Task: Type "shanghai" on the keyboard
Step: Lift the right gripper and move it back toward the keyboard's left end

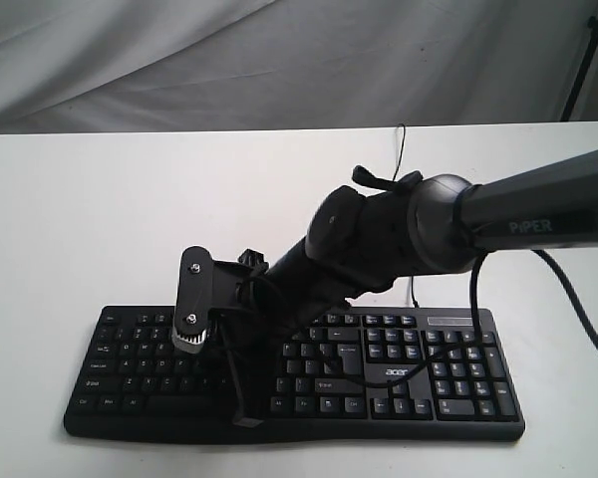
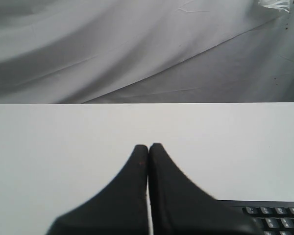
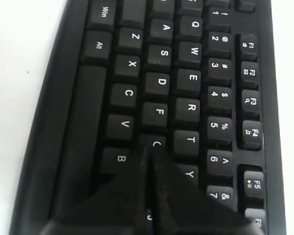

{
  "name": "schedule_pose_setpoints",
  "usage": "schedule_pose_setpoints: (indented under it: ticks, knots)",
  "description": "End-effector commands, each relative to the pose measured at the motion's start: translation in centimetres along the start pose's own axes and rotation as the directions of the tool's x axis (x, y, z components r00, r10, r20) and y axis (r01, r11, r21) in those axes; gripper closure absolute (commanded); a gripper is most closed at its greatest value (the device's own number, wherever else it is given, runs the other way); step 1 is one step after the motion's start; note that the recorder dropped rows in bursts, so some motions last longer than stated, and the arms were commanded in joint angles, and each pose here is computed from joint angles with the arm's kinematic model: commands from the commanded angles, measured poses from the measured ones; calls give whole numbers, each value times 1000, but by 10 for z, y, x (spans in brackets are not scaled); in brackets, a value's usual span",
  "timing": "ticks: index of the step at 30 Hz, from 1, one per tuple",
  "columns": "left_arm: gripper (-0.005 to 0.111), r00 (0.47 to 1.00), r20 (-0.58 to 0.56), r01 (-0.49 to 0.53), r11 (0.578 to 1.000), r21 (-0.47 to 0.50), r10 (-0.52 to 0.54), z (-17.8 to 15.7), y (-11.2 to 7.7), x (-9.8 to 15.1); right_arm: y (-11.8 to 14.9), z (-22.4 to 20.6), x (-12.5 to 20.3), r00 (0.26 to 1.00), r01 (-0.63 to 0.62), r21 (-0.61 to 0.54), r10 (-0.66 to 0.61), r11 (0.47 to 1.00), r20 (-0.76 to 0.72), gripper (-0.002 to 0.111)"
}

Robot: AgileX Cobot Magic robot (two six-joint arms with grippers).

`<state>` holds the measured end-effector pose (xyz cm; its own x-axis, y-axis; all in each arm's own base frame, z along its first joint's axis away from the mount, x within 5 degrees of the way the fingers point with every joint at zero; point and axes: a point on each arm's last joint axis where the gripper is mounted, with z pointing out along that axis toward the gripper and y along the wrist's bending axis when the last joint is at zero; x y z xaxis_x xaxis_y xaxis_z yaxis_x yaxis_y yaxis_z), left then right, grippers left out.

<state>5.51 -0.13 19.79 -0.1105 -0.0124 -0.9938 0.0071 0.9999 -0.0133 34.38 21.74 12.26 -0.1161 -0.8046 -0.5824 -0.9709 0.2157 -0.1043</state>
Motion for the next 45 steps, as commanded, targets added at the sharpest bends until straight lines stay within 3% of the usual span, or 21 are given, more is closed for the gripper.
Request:
schedule_pose_setpoints:
  ticks: [1,14,22,35,45]
  knots:
    - [106,1000,-4,5,1000,5,-5,0,0,0,-3,-2,1,1000,-2,4,2,1000,2,108]
    - [106,1000,-4,5,1000,5,-5,0,0,0,-2,9,9,1000,-9,-9,9,1000,-24,108]
    - [106,1000,-4,5,1000,5,-5,0,0,0,-4,-10,-4,1000,11,25,-11,1000,11,108]
    - [106,1000,-4,5,1000,5,-5,0,0,0,-4,-9,-6,999,-25,24,24,999,31,108]
    - [106,1000,-4,5,1000,5,-5,0,0,0,4,-2,-31,997,-29,71,24,997,69,108]
